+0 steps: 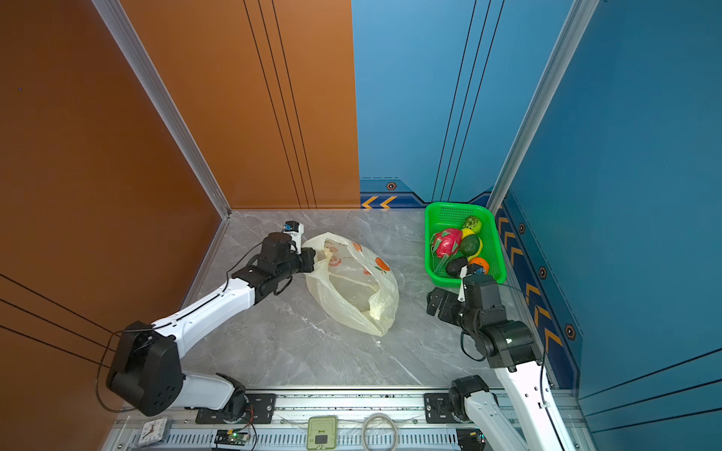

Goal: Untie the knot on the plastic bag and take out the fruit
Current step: 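Release the bag with the left gripper while the right gripper withdraws from the basket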

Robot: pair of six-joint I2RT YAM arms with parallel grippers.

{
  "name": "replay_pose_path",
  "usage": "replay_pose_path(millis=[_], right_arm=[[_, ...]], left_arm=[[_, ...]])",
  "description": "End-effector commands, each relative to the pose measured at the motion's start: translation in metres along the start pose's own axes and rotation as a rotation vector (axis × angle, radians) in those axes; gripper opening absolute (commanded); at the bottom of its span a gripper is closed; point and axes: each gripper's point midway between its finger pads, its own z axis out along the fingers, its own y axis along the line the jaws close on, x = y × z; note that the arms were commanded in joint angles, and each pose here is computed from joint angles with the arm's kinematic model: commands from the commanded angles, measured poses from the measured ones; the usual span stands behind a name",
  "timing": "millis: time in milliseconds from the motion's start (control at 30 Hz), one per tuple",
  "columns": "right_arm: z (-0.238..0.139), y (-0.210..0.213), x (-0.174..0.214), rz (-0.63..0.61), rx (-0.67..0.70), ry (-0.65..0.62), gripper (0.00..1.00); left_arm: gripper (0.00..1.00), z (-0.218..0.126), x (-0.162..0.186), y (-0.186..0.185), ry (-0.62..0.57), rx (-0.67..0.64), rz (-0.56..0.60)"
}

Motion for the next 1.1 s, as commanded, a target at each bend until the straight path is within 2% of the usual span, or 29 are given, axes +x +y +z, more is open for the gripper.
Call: replay_pose_path(millis=[0,67,267,467,667,800,900,1000,1067], right_arm=[[-0.002,-0.012,0.014,0.027,0.045,0.029,1.0],[-0.003,-0.013,0.016,0.032,0.044,0.029,1.0],[-0.008,-0.014,0.017,0.038,0.039,0.017,1.0],[-0.009,-0.012,0.017,0.033,0.03,0.016,1.0],[-0.005,-0.008,0.018,0.016,0.016,0.026,1.0],[-0.004,-0.006,0.017,-0.021,-0.001,0.011,1.0],[-0.002,-0.008,0.017,-0.076,0.005,-0.001,1.0],[0.001,-0.001,0.012,-0.117,-0.032,-0.025,1.0],[0.005,-0.005,0.009,-0.138,-0.006,-0.044,1.0]], left_arm=[[0.0,0.008,-0.022,-0.012,-0.021,0.056,0.02],[0.04,0.014,-0.024,-0.014,-0.004,0.076,0.018],[0.4,0.014,-0.019,-0.027,0.079,0.14,0.032],[0.71,-0.006,0.001,-0.034,0.17,0.182,0.04],[0.94,-0.035,0.022,-0.032,0.221,0.196,0.059],[1.0,-0.06,0.031,-0.026,0.197,0.177,0.079],[0.98,-0.082,0.041,-0.017,0.155,0.147,0.094],[0.98,-0.104,0.047,0.002,0.088,0.075,0.114],[0.98,-0.115,0.054,0.016,0.058,0.021,0.133]])
